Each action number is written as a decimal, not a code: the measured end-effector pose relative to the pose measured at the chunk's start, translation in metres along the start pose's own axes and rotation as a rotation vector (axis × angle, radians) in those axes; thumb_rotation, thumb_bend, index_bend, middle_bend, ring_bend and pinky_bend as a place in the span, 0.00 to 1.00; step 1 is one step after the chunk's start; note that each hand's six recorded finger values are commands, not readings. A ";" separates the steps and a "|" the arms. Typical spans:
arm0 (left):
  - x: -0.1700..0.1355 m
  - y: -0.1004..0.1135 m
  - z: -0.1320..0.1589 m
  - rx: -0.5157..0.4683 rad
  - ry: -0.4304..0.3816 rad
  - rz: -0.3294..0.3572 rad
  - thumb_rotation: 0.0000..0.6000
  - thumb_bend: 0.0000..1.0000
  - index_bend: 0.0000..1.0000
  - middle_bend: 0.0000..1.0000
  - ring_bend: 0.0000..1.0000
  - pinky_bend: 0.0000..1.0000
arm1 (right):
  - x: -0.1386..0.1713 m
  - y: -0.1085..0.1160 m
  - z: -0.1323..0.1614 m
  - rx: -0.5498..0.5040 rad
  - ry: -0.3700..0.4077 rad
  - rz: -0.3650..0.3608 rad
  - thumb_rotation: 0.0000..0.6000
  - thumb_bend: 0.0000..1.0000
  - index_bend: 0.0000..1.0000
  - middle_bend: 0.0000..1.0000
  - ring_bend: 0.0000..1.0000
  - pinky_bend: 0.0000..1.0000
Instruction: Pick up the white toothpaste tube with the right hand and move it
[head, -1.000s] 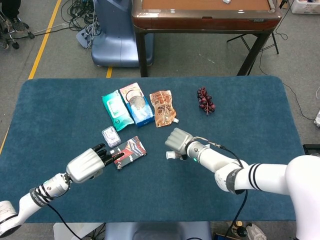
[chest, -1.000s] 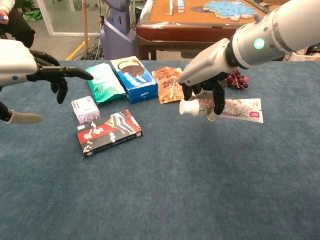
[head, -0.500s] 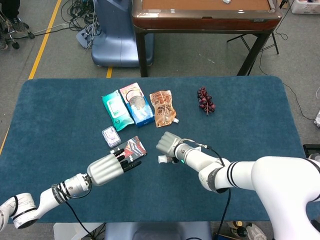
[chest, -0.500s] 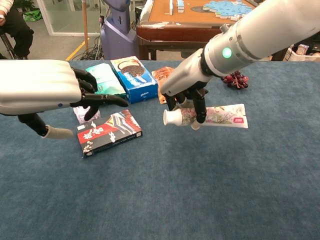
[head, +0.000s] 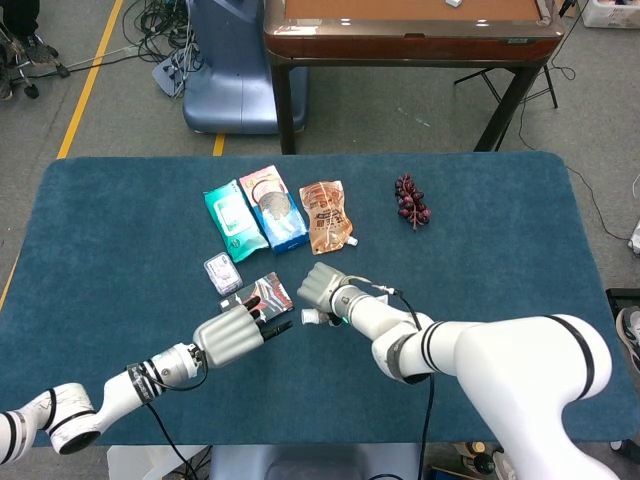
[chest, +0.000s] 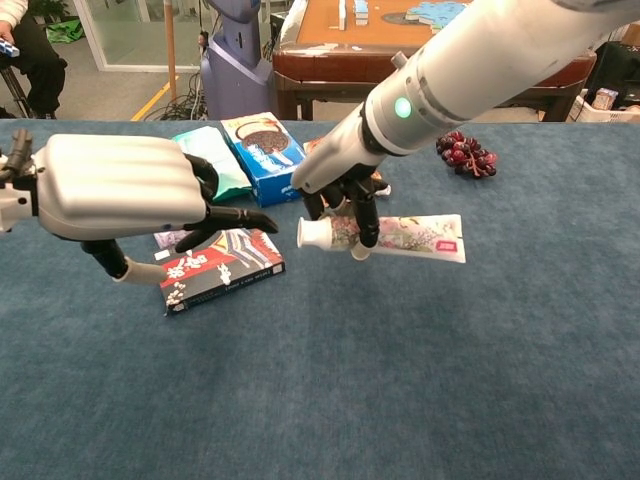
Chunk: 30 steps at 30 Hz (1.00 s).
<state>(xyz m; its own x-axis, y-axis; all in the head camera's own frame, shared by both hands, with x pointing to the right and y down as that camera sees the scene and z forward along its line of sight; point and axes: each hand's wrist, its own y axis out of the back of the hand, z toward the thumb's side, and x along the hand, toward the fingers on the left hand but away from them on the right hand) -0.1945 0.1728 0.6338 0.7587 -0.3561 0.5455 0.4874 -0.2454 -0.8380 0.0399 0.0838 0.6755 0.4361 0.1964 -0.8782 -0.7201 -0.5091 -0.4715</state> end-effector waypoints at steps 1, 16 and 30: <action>0.001 0.001 0.001 0.003 0.000 -0.004 1.00 0.25 0.00 0.55 0.48 0.24 | -0.002 0.002 0.001 0.000 -0.001 0.000 1.00 1.00 0.97 0.82 0.81 0.66; 0.012 0.006 0.003 0.000 0.017 -0.038 1.00 0.25 0.00 0.58 0.53 0.32 | -0.011 0.009 0.008 0.019 -0.008 0.001 1.00 1.00 0.97 0.82 0.81 0.66; 0.017 0.003 0.006 -0.030 0.020 -0.055 1.00 0.25 0.00 0.58 0.53 0.33 | -0.011 0.014 0.009 0.026 0.005 -0.027 1.00 1.00 0.98 0.82 0.82 0.66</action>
<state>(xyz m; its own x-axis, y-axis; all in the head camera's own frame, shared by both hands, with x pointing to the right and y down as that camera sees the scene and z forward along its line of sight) -0.1781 0.1715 0.6403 0.7224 -0.3592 0.5908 0.5144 -0.2919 -0.8064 0.0199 0.0823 0.6773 0.4583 0.2055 -0.8647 -0.7219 -0.4814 -0.4970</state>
